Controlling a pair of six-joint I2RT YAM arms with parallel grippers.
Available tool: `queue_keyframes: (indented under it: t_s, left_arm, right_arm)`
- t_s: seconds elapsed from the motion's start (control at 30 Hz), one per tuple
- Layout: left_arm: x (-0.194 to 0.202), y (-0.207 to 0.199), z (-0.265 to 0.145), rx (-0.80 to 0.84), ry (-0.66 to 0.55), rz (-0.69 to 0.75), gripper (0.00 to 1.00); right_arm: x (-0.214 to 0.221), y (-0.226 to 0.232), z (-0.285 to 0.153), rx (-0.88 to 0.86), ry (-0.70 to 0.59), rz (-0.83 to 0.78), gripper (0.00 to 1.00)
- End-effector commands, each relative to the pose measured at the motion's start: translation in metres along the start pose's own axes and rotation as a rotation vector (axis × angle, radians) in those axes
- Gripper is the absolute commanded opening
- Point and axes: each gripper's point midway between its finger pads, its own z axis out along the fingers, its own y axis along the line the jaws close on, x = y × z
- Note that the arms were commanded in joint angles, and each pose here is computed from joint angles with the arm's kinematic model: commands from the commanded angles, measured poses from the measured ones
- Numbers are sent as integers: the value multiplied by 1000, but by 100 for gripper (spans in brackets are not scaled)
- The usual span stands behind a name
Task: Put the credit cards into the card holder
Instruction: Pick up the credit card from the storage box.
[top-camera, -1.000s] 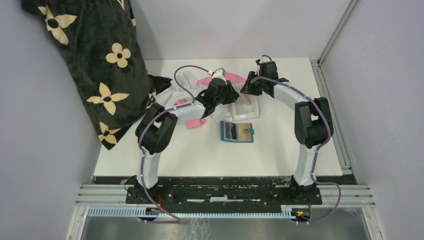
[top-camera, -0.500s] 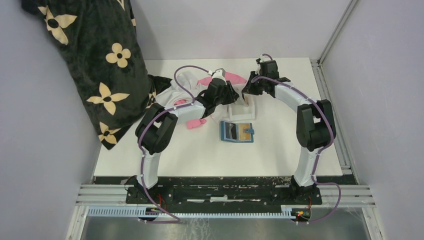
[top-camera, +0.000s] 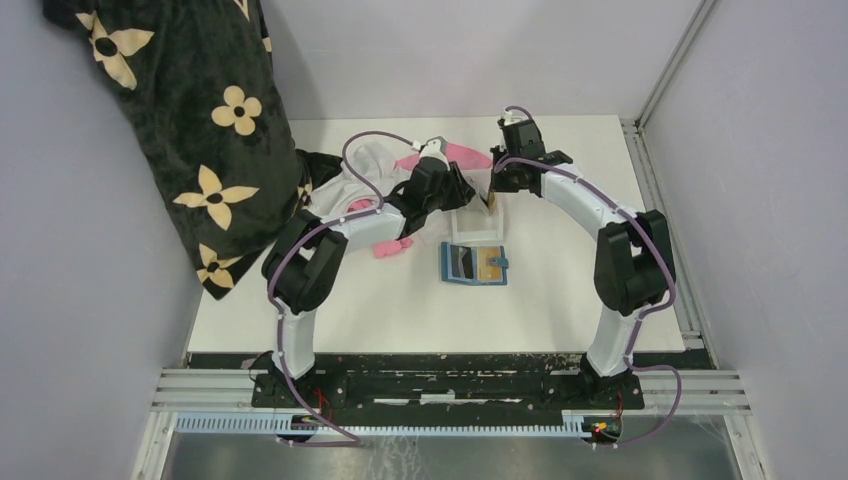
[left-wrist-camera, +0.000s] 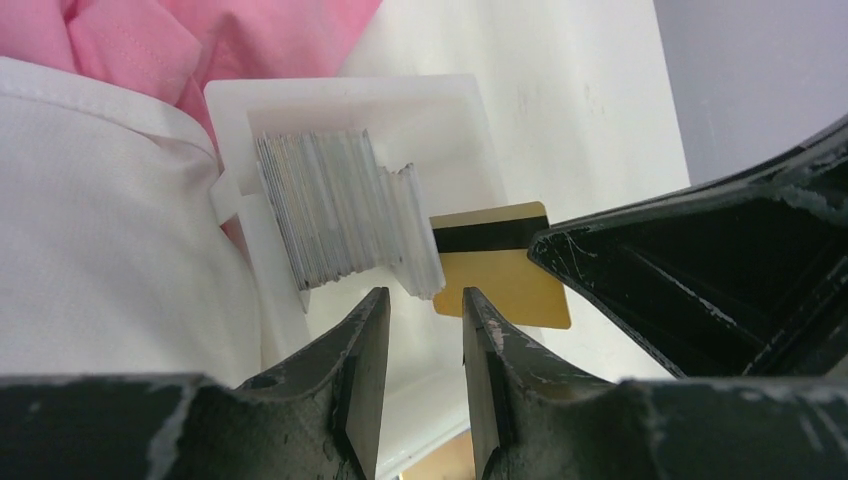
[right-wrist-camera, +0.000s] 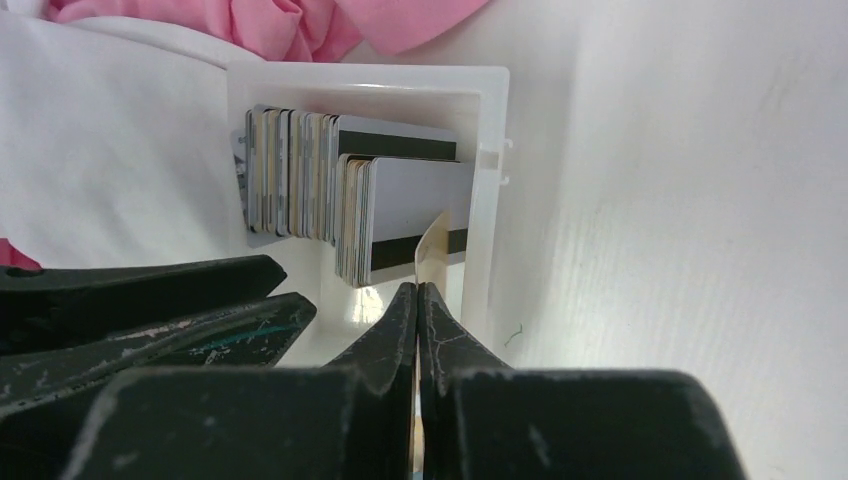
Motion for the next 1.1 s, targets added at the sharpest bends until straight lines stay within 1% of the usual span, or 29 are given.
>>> queue_keyframes:
  t_s: [0.0,0.17,0.3,0.33,0.47,0.67,0.77,0.9,1.07]
  left_arm:
    - [-47,-30,-29,61,-117,9,41]
    - [-65,-40,-57,82,-163,14,41]
    - [-67,-40,-85,107,-191,40,42]
    - [-69,-44,-94,134,-208,51,42]
    - [-56,-59,-119,282,-198,103,43]
    - [-21,-88,-158,538,-85,167,43]
    - [-2,-93,-175,621,-14,187,45]
    - [23,-95,-194,714,80,204,46]
    - [50,-100,-205,821,218,179,48]
  right_arm:
    - [-47,4,-50,81,-159,-96,1]
    - [-57,11,-84,95,-215,-137,1]
    - [-48,19,-116,62,-226,-145,1]
    - [-42,20,-123,48,-219,-142,1]
    - [-18,24,-157,-24,-202,-135,1]
    - [33,33,-205,-190,-172,-103,1]
    - [60,41,-221,-289,-146,-79,1]
    - [88,45,-239,-372,-128,-56,1]
    - [114,52,-252,-459,-77,-41,1]
